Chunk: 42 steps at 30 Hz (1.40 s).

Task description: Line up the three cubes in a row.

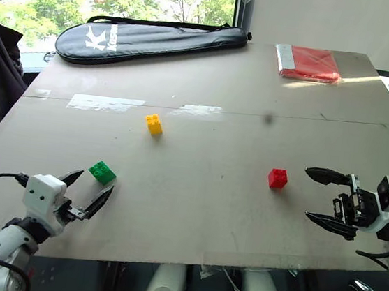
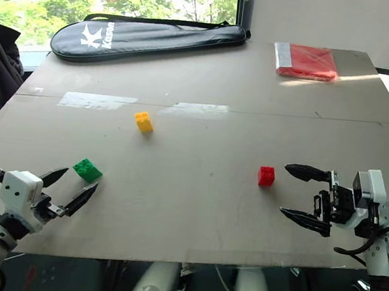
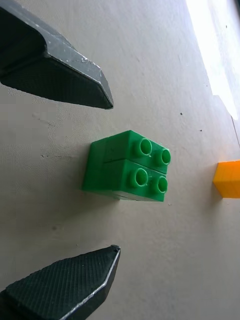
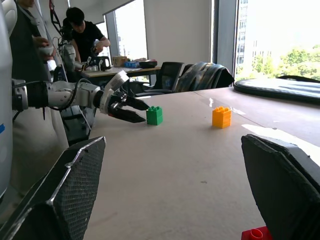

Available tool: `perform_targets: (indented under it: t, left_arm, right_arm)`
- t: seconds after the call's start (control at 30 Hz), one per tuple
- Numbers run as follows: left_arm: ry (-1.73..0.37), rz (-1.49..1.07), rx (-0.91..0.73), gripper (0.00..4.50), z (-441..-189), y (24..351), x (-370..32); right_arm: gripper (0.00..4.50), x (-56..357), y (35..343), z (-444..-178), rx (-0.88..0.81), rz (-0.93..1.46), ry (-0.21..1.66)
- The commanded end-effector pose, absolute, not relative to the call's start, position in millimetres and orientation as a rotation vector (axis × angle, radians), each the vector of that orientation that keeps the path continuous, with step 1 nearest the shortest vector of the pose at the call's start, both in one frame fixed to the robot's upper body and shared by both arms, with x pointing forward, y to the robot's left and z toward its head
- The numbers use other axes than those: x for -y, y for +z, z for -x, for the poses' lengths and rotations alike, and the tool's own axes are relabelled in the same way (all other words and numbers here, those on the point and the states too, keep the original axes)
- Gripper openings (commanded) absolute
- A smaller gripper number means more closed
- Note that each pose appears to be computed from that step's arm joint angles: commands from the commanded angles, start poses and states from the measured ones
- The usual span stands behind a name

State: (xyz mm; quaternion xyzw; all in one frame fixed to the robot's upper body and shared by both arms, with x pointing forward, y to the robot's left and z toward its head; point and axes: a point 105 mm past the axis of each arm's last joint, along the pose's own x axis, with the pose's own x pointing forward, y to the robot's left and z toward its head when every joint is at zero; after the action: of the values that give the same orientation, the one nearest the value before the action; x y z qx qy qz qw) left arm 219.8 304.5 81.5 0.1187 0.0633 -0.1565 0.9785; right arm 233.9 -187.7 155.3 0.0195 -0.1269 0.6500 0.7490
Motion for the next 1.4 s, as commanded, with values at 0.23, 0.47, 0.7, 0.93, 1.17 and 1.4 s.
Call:
perform_targets:
  t: [0.23,0.47,0.7,0.93,1.17,1.4]
  left_arm:
    - [-0.502,-0.241,-0.176,3.58,-250,66,-296]
    - [-0.579,-0.262,-0.191,1.35,-247,61,-294]
    - [-0.905,-0.238,-0.109,1.35,-265,79,-224]
    - [-1.318,-0.332,-0.128,1.35,-284,78,-138]
    - [-1.472,-0.395,-0.161,1.35,-311,73,-73]
    - [-1.512,-0.420,-0.125,1.35,-323,74,-34]
  right_arm:
    - [4.50,186,168,-237,0.328,0.007,1.407]
    - [4.50,185,169,-235,0.329,0.015,1.390]
    - [4.50,188,166,-233,0.318,0.008,1.370]
    - [4.50,190,160,-230,0.300,-0.001,1.348]
    - [4.50,204,152,-220,0.257,-0.014,1.249]
    - [4.50,205,152,-217,0.262,-0.002,1.183]
